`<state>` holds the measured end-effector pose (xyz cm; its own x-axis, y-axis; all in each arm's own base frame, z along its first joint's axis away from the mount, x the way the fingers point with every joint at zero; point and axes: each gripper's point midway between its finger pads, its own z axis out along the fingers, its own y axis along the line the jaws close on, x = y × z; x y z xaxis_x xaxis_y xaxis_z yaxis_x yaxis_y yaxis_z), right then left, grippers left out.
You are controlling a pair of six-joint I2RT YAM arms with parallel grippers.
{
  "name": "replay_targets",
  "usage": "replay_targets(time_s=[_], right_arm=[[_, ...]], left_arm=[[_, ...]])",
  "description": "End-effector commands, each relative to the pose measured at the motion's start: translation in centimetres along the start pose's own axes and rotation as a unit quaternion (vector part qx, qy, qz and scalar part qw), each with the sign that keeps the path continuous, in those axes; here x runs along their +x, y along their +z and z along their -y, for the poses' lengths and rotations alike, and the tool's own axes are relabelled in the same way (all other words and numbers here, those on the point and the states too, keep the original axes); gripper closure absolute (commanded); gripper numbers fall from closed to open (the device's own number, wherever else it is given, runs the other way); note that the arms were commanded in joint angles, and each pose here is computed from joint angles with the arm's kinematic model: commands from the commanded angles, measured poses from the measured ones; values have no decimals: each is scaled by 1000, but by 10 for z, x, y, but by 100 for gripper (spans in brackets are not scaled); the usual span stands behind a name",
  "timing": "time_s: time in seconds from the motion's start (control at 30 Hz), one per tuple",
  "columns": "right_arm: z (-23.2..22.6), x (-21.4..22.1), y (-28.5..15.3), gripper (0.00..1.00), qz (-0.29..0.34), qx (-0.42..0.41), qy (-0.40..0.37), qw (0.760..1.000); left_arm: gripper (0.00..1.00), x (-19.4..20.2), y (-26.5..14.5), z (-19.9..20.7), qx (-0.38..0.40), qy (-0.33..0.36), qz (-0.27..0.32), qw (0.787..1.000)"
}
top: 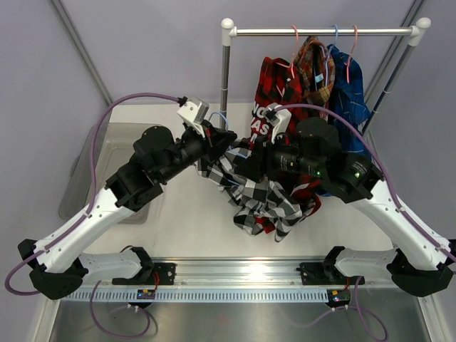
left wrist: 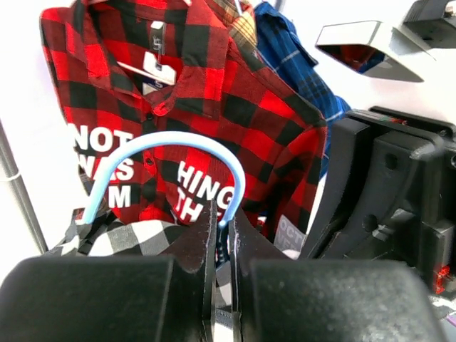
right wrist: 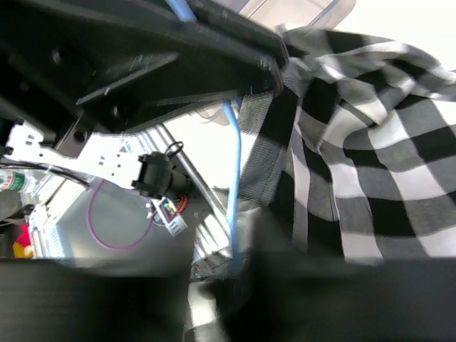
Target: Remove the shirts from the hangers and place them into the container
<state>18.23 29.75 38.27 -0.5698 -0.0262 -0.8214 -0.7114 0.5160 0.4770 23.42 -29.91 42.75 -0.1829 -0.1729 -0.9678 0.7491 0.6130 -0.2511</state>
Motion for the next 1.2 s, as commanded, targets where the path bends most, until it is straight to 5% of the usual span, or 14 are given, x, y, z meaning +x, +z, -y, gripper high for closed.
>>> replay_targets(time_s=[0.0, 0.07, 0.13, 0.37, 0.6, 0.73, 0.87, 0.97, 1.07, 1.17], right_arm=[[-10, -24, -26, 42, 40, 15, -22, 999], [-5, -18, -40, 21, 42, 29, -30, 998], [0, -2, -54, 13, 30, 39, -31, 998], [29, 45, -86, 11, 11, 91, -30, 995], [48, 57, -94, 20, 13, 128, -38, 991], [60, 64, -92, 32, 8, 154, -35, 987], [67, 73, -94, 63, 4, 167, -29, 986], [73, 78, -101, 74, 0, 184, -22, 983], [78, 81, -110, 100, 5, 201, -17, 979], [82, 77, -126, 100, 27, 221, -10, 975]], left_arm=[[100, -41, -11, -22, -80, 11, 47, 996], [100, -54, -18, -26, -99, 21, 43, 994], [100, -58, -24, -34, -125, 30, 32, 991], [100, -86, -31, -34, -138, 52, 44, 988], [100, -97, -38, -30, -134, 58, 49, 988], [100, -99, -43, -32, -138, 63, 51, 987], [100, -101, -46, -35, -148, 71, 51, 985], [100, -104, -49, -42, -165, 79, 52, 982], [100, -106, -50, -48, -183, 85, 53, 978], [100, -106, -55, -70, -249, 83, 54, 963]])
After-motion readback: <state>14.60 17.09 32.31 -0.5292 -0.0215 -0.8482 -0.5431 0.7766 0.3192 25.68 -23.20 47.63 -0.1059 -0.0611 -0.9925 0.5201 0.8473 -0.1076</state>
